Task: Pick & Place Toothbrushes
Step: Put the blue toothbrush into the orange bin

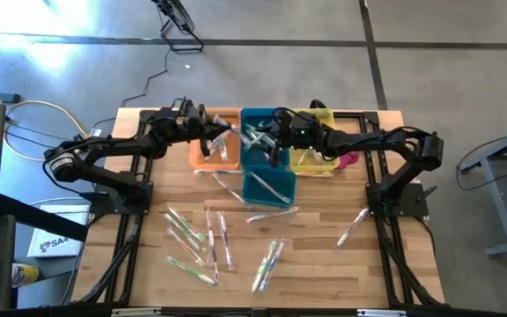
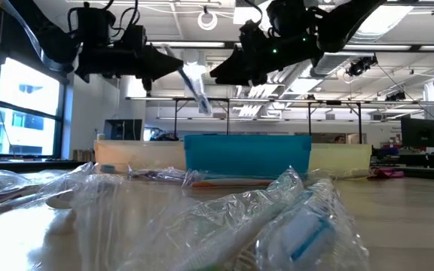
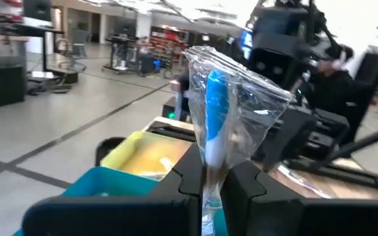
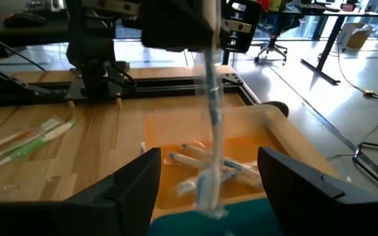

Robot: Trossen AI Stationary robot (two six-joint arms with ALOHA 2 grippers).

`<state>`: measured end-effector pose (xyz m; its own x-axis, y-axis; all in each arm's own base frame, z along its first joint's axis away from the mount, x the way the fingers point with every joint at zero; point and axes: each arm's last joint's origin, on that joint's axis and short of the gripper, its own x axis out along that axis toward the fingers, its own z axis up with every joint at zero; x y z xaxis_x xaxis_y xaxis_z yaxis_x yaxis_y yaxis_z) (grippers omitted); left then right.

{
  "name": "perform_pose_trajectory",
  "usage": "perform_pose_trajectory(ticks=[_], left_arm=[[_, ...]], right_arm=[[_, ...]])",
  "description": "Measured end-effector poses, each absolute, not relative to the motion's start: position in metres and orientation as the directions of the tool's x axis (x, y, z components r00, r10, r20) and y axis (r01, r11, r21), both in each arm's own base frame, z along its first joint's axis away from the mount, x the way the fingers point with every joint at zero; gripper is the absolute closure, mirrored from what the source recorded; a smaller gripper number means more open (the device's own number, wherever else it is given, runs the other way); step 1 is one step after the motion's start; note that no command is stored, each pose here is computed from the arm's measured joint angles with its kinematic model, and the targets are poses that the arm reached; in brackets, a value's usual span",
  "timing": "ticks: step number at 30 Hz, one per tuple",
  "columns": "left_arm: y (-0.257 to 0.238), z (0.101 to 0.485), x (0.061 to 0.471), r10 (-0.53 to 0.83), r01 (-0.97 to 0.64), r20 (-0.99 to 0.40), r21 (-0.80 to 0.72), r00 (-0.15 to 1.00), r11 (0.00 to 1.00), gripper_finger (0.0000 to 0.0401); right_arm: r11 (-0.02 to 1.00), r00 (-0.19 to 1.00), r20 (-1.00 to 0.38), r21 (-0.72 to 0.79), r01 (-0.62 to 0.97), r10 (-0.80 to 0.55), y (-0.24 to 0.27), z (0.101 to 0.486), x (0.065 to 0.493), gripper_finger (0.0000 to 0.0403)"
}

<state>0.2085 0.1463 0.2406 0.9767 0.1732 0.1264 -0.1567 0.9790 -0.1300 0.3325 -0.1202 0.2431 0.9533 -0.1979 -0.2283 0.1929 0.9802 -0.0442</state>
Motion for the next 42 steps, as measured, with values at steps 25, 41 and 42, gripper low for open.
perform_pose_trajectory(ticks=[25,41,42], left_arm=[[0.188,0.199,0.166,0.362,-0.448,-0.265,-0.548,0.894,0.706,0.0383],[0.175,0.189,0.179,0.370,-0.517,-0.364,-0.530,0.855,0.672,0.0380],[0.173,0.189,0.181,0.371,-0.518,-0.366,-0.526,0.854,0.674,0.0382]], right_arm=[[0.977,0.924,-0.317,-0.047,0.208,-0.212,-0.126,0.245,0.319,0.0172],[0.977,0.924,-0.317,-0.047,0.208,-0.212,-0.126,0.245,0.319,0.0172],[0.977,0.924,-0.317,-0.047,0.208,-0.212,-0.126,0.245,0.319,0.0172]])
